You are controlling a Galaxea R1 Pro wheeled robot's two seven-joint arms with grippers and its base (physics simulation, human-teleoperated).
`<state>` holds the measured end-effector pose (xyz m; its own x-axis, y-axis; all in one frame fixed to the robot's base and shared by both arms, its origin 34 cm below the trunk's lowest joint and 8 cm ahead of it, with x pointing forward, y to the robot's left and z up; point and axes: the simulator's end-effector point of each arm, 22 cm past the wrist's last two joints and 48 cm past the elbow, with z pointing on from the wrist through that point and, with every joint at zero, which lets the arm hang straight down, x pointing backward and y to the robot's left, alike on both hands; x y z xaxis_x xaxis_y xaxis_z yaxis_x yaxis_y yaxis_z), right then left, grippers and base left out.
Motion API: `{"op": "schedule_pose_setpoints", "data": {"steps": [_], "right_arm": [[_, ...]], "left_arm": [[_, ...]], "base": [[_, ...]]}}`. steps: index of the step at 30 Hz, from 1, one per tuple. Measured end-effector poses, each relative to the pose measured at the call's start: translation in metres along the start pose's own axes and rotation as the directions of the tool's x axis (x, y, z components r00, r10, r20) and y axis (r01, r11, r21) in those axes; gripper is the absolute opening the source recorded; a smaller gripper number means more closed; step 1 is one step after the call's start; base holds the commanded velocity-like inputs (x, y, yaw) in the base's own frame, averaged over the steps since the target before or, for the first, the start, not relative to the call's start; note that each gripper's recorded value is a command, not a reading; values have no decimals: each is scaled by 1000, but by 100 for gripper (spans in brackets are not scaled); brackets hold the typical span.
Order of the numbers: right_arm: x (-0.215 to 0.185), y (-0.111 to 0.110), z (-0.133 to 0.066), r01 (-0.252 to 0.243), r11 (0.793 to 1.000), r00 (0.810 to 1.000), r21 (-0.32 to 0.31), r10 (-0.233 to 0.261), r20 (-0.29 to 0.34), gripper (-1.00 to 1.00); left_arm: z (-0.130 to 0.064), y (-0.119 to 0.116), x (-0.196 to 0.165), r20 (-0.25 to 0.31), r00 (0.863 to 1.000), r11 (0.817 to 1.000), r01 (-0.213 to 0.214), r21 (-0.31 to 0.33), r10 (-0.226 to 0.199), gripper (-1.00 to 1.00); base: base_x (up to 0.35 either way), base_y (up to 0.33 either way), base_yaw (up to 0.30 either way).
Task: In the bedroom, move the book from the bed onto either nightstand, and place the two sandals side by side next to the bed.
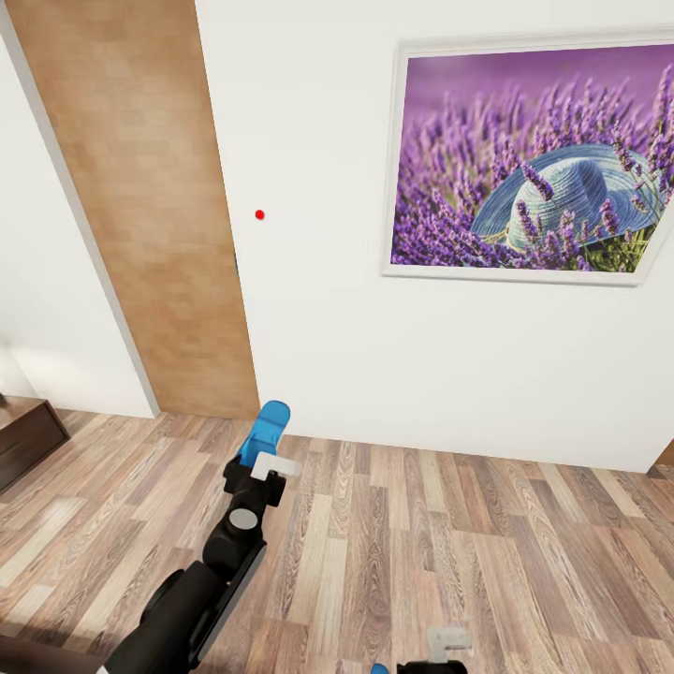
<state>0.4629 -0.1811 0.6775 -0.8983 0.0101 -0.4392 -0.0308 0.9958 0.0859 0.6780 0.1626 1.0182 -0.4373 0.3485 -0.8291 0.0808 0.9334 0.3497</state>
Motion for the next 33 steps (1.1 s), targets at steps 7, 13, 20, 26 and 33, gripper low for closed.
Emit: {"op": "schedule_pose_setpoints", "data": {"steps": [7, 13, 20, 26, 33], "right_arm": [[10, 8, -1, -16, 999, 998, -37, 14, -57, 100], [12, -10, -1, -48, 999, 997, -18, 46, -69, 100], [11, -37, -2, -86, 996, 994, 17, 87, -65, 100], [11, -41, -2, -98, 995, 993, 24, 99, -63, 100], [11, -41, -2, -101, 995, 993, 23, 102, -64, 100]], "left_arm": [[2, -3, 9, -18, 1000, 1000, -11, 3, 11, -100], [4, -5, 15, -33, 999, 1000, -18, 5, 18, -100], [5, -6, 17, -36, 999, 1000, -19, 5, 19, -100], [5, -6, 17, -36, 999, 1000, -19, 5, 19, -100], [5, -6, 17, -37, 999, 1000, -20, 5, 20, -100]], "base": [[0, 0, 0], [48, 0, 0], [68, -7, 0], [14, -2, 0], [3, 0, -46]]}}
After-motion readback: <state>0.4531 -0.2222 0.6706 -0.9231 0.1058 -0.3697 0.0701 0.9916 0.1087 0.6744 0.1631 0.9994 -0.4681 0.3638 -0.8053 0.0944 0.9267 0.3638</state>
